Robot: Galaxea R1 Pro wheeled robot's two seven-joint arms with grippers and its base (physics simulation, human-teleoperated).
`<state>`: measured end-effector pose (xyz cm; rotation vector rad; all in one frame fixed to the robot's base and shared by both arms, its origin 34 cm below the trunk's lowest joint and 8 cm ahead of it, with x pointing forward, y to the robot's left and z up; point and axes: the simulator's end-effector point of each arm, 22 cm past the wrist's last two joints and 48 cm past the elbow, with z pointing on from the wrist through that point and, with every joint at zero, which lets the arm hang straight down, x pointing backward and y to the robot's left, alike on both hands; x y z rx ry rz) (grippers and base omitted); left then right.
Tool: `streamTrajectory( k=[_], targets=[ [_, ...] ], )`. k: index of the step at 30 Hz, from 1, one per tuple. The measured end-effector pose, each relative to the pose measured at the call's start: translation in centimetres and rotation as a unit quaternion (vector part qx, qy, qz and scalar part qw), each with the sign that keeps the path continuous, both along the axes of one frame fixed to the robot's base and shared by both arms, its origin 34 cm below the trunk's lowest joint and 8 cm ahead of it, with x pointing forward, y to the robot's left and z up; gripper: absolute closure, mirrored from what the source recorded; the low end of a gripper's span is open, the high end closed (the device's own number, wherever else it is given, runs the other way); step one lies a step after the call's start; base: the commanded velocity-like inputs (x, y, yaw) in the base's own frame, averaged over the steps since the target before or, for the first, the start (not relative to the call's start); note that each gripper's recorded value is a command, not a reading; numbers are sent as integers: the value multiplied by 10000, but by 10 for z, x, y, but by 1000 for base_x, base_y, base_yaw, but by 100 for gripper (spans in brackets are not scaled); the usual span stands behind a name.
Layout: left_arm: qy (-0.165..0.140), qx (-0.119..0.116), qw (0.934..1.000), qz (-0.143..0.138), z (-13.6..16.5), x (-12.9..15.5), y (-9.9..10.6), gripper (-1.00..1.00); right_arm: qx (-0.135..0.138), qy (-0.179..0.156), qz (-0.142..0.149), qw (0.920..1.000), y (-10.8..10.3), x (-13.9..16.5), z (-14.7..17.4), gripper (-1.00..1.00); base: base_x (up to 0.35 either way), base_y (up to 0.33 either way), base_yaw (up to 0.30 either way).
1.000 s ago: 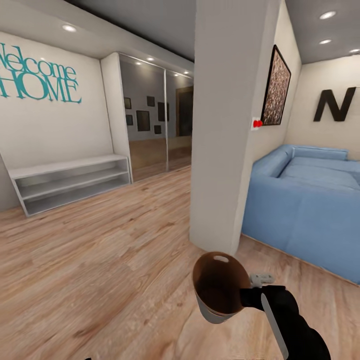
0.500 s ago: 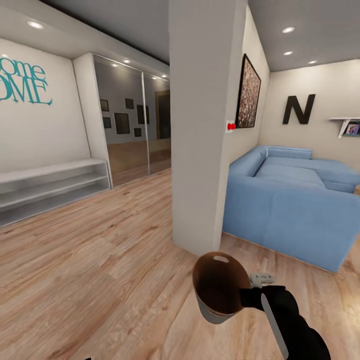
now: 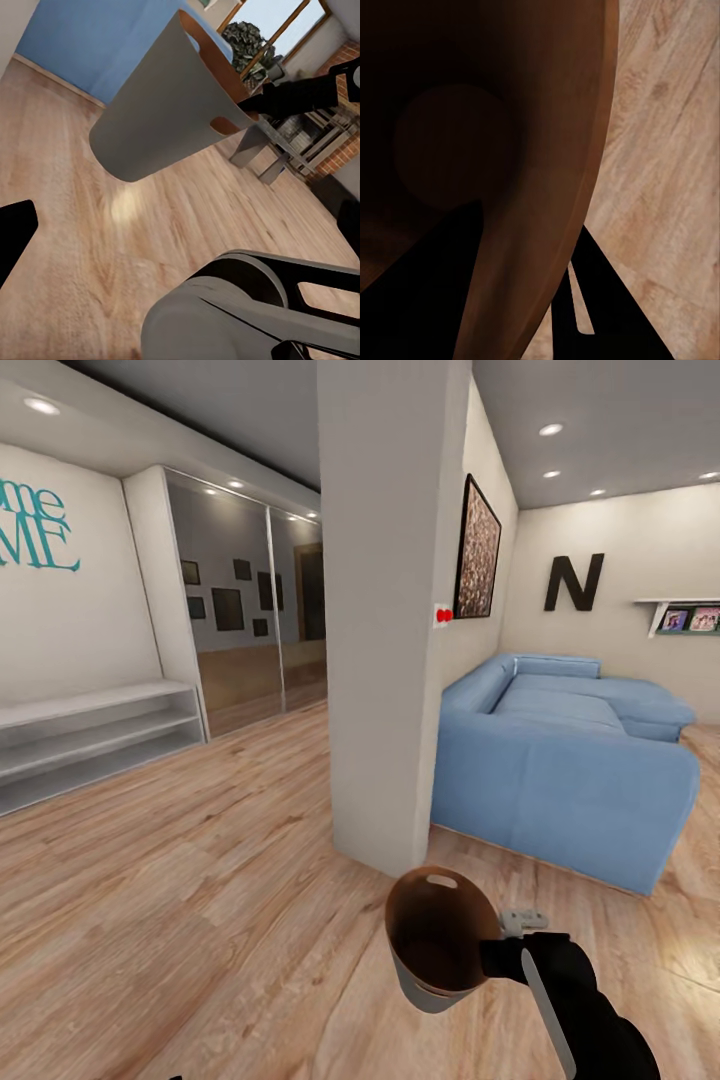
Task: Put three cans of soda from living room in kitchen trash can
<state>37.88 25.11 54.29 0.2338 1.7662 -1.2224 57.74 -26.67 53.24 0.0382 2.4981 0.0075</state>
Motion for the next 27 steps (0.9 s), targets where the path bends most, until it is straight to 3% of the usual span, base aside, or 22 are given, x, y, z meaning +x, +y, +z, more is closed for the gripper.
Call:
streamTrajectory(
  k=[12,27],
  targets=[
    [61,0,10000,0,-3,-1,0,-100,9,58,1,10000,0,-1,-6,100,0,0,-127],
    [159,9,9999,2,-9,-1,0,-100,2,156,0,9999,0,-2,-15,100,0,0,-217]
  ],
)
